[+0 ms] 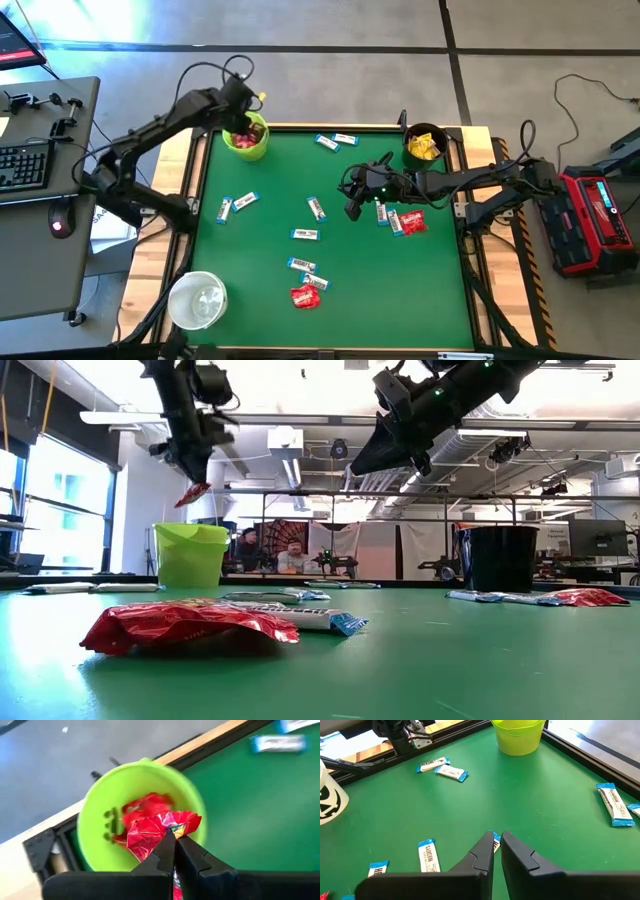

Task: Sort candy by brand, put in halloween buckets
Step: Put the red candy into the green bucket

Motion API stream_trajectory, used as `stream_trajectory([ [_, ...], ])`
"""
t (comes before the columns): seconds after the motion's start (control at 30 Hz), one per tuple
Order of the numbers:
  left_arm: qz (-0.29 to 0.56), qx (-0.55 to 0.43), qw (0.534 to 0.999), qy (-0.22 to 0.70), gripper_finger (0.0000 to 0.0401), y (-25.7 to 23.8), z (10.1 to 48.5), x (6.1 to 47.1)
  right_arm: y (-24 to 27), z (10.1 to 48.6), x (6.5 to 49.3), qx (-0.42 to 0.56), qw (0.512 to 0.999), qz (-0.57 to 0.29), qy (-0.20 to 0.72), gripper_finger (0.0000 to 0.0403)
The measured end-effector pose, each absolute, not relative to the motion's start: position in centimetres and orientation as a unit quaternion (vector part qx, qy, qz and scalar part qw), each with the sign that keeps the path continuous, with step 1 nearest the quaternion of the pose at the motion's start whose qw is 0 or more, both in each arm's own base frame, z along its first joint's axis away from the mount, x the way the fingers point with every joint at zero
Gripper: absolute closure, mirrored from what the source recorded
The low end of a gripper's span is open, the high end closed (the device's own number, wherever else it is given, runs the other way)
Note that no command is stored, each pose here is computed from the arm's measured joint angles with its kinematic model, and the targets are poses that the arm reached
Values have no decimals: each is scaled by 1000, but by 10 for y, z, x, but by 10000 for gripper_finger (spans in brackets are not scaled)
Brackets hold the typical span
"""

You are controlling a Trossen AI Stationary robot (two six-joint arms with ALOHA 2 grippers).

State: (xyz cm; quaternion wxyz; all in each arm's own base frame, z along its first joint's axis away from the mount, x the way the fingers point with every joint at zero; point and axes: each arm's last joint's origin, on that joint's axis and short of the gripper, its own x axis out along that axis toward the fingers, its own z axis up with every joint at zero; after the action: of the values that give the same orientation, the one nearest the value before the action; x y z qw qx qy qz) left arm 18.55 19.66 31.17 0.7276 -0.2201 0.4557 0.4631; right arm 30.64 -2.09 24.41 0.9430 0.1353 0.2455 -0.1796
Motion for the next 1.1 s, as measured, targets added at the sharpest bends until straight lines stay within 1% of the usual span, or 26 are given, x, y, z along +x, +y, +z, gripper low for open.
stream_trajectory([
  [0.13, 464, -221, 703, 491, 401, 218, 293, 184, -21, 244, 306, 135, 943, -179, 246, 379],
  [0.3, 466, -217, 692, 506, 400, 236, 274, 189, -21, 244, 306, 133, 943, -179, 246, 379],
  [0.43, 470, -205, 681, 523, 390, 243, 265, 191, -21, 244, 306, 132, 943, -179, 246, 379],
  [0.53, 465, -192, 683, 530, 375, 246, 263, 192, -21, 244, 306, 131, 943, -182, 246, 379],
  [0.63, 461, -188, 685, 531, 351, 245, 264, 191, -21, 244, 306, 129, 943, -186, 245, 376],
  [0.83, 462, -191, 692, 521, 289, 242, 270, 189, -21, 244, 306, 175, 936, -189, 240, 343],
  [0.9, 462, -189, 696, 517, 274, 240, 273, 189, -21, 243, 306, 189, 933, -192, 239, 338],
  [1.0, 456, -181, 703, 515, 262, 237, 277, 190, -21, 243, 306, 201, 930, -196, 237, 340],
  [1.1, 447, -183, 699, 527, 267, 233, 278, 188, -19, 243, 306, 206, 930, -194, 237, 359],
])
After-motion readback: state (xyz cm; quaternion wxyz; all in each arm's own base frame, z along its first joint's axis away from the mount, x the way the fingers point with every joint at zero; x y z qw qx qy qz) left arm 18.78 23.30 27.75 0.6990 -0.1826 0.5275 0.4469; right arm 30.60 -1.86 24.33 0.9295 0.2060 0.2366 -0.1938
